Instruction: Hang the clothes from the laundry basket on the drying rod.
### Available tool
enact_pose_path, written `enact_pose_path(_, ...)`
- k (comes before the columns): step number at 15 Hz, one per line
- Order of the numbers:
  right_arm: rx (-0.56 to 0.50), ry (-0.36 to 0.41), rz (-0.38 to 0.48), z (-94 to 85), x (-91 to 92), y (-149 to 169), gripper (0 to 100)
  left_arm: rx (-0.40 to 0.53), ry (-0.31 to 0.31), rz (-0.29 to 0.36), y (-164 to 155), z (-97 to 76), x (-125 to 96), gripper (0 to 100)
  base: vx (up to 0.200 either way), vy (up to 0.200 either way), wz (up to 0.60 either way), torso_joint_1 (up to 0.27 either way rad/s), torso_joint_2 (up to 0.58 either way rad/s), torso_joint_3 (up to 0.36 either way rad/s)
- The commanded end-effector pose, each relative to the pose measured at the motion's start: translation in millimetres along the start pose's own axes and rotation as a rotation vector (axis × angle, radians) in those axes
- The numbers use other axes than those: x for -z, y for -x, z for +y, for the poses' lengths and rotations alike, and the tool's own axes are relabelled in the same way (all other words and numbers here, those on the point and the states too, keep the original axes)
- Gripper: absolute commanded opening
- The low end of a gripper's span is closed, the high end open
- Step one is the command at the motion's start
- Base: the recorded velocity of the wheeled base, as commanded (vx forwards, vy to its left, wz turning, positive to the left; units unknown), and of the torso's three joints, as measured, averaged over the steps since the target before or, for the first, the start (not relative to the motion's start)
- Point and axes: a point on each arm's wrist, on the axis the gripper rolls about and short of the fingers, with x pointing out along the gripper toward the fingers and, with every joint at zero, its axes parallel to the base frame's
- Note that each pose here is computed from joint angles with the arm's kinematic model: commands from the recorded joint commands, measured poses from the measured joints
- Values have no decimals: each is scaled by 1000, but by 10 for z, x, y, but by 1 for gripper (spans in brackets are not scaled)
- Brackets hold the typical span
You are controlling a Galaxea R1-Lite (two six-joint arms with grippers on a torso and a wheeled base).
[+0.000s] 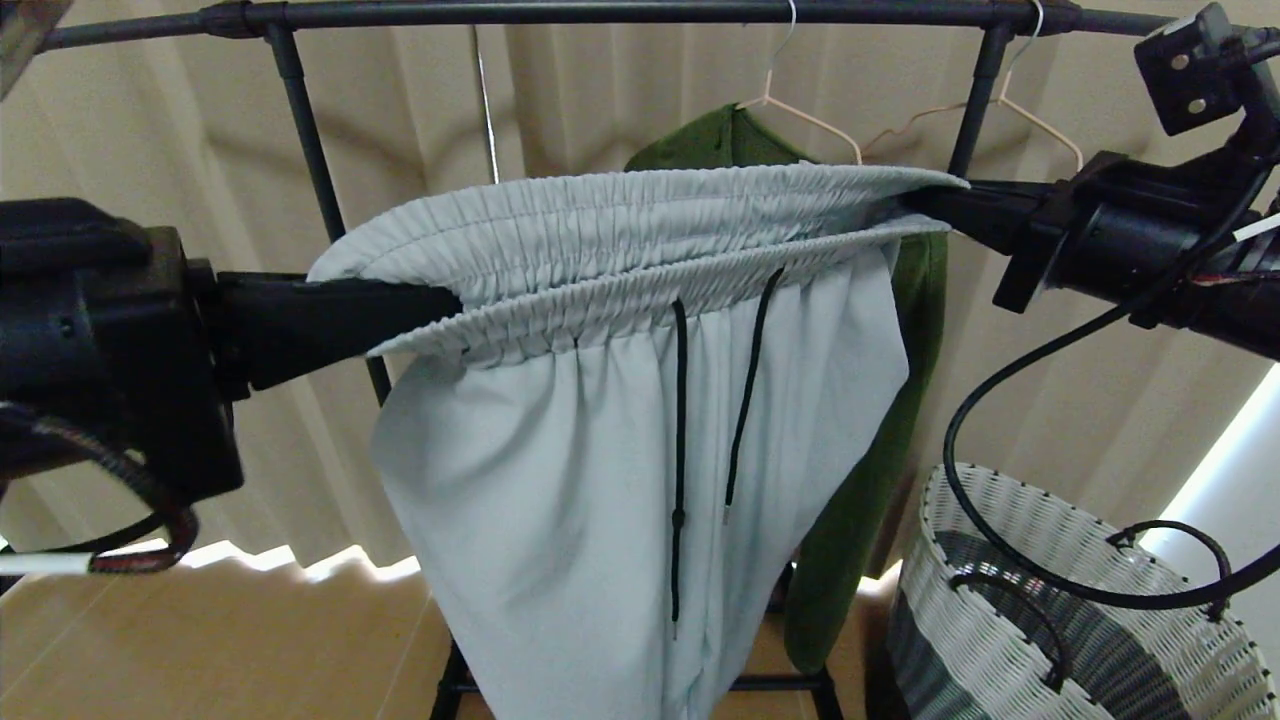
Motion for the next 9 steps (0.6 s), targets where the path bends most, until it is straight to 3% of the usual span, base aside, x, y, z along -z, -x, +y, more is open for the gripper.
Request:
enact_pose_path(1,17,8,-13,24,-128,128,0,-100,-4,5,-237,47,-56,0,0,0,0,0,0,0)
enact_pose_path(3,19,16,-39,54,-231,245,0,-201,-21,14,-488,74,-56,0,0,0,0,0,0,0)
enact_pose_path(6,-1,4,-9,134,-129,298,0,-185,-26,18,-605,21,-18,0,0,0,0,0,0,0)
enact_pose_path(9,-7,6,-20,147,-150,298,0,-185,-82,-11,-599,20,-60,0,0,0,0,0,0,0)
